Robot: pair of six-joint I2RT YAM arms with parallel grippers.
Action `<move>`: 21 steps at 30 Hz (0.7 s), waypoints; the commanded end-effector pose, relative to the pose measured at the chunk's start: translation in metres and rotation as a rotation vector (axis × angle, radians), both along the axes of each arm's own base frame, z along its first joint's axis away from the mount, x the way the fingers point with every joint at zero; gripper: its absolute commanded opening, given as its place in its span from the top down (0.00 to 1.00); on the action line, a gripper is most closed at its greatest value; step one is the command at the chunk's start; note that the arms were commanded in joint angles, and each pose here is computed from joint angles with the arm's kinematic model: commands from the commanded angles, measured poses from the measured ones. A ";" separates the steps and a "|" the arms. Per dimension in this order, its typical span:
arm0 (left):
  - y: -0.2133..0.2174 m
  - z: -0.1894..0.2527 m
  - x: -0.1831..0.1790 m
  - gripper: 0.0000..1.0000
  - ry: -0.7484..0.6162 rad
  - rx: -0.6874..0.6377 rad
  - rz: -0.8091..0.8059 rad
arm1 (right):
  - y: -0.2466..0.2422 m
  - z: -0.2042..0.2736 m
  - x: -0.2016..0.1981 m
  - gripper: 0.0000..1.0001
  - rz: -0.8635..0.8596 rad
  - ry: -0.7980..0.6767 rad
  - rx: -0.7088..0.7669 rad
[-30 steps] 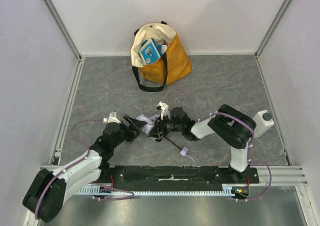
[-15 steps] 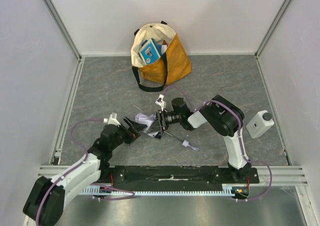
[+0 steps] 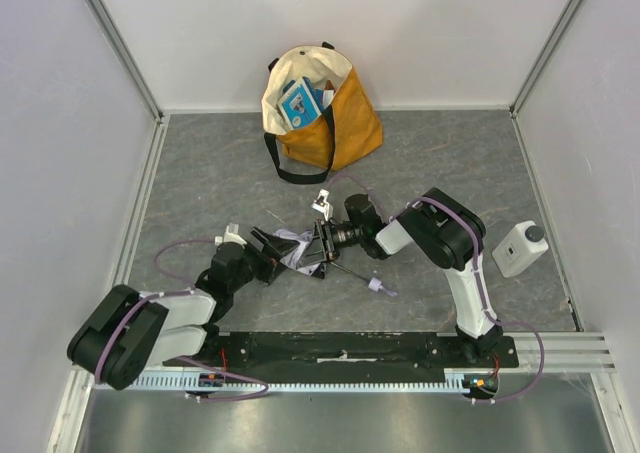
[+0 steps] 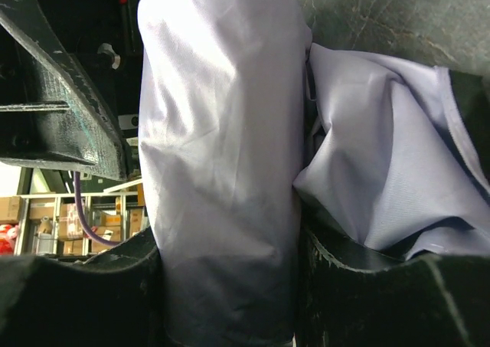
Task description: Put away the umbrella
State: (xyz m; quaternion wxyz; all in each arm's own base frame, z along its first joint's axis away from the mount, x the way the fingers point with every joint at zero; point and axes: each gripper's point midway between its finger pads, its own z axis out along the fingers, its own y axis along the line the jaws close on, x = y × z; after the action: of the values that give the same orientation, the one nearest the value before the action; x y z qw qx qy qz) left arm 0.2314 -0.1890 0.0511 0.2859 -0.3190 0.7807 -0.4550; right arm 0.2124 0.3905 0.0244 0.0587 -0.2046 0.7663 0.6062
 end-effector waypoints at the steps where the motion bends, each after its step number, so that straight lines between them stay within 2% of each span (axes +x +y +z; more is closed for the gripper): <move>1: -0.006 0.004 0.012 0.04 -0.003 -0.037 0.040 | -0.031 -0.067 -0.041 1.00 -0.017 0.286 -0.222; 6: 0.003 -0.027 0.000 0.06 0.095 0.000 0.089 | -0.025 -0.055 -0.037 1.00 -0.028 0.301 -0.165; 12: 0.003 -0.049 -0.001 0.10 0.144 0.020 0.096 | -0.016 -0.029 -0.036 1.00 -0.014 0.327 -0.061; 17: -0.001 -0.049 0.004 0.16 0.109 -0.017 0.090 | -0.016 -0.020 -0.038 1.00 0.006 0.330 -0.039; 21: 0.003 -0.050 0.002 0.16 0.084 0.008 0.088 | -0.016 -0.010 -0.038 1.00 0.013 0.316 -0.029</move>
State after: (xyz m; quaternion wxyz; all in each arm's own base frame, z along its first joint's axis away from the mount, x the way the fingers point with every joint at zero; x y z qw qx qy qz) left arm 0.2547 -0.2072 0.0438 0.2825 -0.3556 0.7388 -0.4979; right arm 0.2198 0.3836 0.0345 0.0268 -0.1110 0.7591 0.6409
